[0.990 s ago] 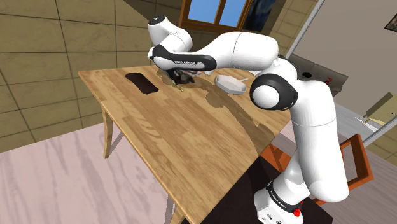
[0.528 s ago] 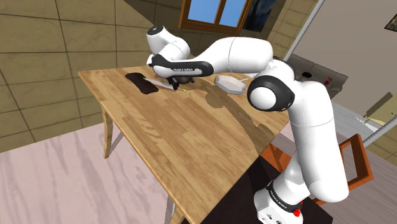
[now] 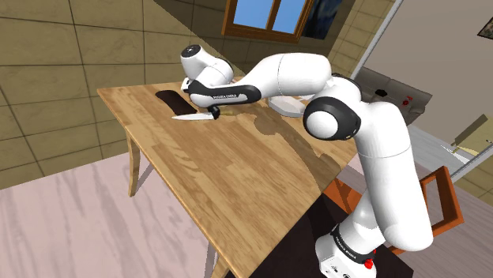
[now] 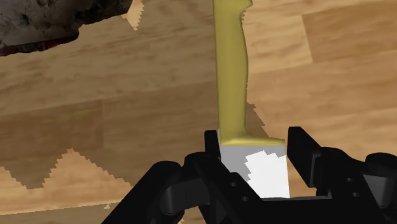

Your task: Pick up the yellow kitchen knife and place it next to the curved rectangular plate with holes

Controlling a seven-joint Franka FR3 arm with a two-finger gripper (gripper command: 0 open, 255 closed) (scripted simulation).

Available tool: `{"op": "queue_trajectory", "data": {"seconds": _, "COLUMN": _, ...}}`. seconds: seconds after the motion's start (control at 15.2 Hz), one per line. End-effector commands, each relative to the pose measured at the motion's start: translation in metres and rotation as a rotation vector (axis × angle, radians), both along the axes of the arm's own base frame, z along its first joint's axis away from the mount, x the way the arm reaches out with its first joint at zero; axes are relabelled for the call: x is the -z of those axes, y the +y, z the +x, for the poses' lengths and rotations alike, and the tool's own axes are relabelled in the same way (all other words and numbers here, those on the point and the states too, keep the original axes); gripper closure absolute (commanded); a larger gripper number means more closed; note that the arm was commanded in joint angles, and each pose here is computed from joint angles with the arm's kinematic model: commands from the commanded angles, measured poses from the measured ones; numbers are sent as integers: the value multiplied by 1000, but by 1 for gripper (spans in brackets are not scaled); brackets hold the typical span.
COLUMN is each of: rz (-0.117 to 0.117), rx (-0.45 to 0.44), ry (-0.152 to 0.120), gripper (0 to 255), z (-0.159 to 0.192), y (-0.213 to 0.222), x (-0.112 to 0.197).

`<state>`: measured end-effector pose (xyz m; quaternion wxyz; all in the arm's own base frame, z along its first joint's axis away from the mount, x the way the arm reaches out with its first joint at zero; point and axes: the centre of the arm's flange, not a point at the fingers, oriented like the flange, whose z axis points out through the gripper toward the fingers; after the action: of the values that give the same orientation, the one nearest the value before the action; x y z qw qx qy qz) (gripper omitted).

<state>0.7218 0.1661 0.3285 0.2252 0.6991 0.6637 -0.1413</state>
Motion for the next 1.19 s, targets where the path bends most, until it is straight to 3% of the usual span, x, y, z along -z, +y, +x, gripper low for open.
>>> {"op": "queue_trajectory", "data": {"seconds": 0.0, "rz": 0, "rx": 0, "ry": -1, "gripper": 255, "z": 0, "y": 0, "x": 2}}
{"op": "queue_trajectory", "data": {"seconds": 0.4, "rz": 0, "rx": 0, "ry": -1, "gripper": 255, "z": 0, "y": 0, "x": 2}}
{"op": "queue_trajectory", "data": {"seconds": 0.46, "rz": 0, "rx": 0, "ry": -1, "gripper": 0, "z": 0, "y": 0, "x": 2}}
{"op": "queue_trajectory", "data": {"seconds": 0.79, "rz": 0, "rx": 0, "ry": -1, "gripper": 0, "z": 0, "y": 0, "x": 2}}
{"op": "queue_trajectory", "data": {"seconds": 1.12, "rz": 0, "rx": 0, "ry": -1, "gripper": 0, "z": -5, "y": 25, "x": -41}}
